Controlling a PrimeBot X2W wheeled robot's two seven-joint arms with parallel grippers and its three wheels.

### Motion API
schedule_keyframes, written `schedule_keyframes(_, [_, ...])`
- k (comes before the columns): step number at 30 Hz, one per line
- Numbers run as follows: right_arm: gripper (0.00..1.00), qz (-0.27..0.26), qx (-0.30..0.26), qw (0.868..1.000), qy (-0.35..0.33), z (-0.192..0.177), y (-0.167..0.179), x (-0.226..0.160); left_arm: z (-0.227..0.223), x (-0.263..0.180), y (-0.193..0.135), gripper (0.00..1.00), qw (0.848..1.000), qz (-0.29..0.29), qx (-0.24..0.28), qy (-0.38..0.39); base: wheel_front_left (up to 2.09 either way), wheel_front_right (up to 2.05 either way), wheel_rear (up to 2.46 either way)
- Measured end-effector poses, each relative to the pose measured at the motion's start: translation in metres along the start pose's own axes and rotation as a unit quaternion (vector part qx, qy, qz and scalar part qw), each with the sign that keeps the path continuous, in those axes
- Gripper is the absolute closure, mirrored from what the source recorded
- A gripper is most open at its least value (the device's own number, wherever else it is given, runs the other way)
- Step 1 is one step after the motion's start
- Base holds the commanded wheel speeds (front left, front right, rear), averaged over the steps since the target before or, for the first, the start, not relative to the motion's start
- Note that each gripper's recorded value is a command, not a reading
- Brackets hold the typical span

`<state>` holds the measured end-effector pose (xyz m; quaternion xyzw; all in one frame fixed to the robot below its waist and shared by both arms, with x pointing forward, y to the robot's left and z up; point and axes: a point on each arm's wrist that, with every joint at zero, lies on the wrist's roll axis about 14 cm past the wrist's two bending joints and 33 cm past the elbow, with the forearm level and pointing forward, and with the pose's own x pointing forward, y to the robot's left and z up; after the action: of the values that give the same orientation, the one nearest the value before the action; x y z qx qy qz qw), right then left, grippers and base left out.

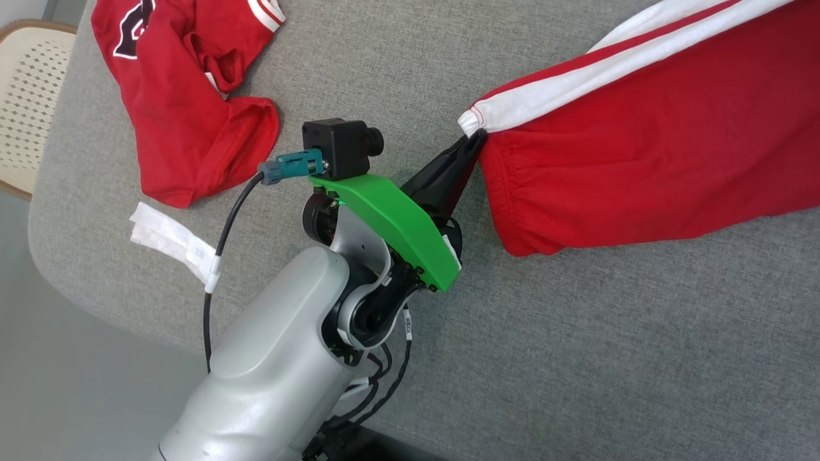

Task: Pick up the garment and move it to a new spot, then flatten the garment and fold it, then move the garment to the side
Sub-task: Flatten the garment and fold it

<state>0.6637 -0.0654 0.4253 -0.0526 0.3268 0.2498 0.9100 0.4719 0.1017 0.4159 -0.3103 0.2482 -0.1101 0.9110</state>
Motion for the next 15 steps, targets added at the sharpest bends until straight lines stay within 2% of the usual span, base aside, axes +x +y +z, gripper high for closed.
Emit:
schedule_keyframes(8, [1.0,0.018,-0.005,1.0,-0.011,0.0,0.011,0.008,0.002,0.006,0.005,1.0,1.0,0.005,-0.001,-0.008,0.0,0.0,0.0])
schedule_keyframes(15, [1.0,0.007,-0.012,0.999,-0.035,0.009,0.003,0.011,0.003,0.007,0.009,1.0,1.0,0.012,-0.002,-0.012,0.0,0.0,0.0])
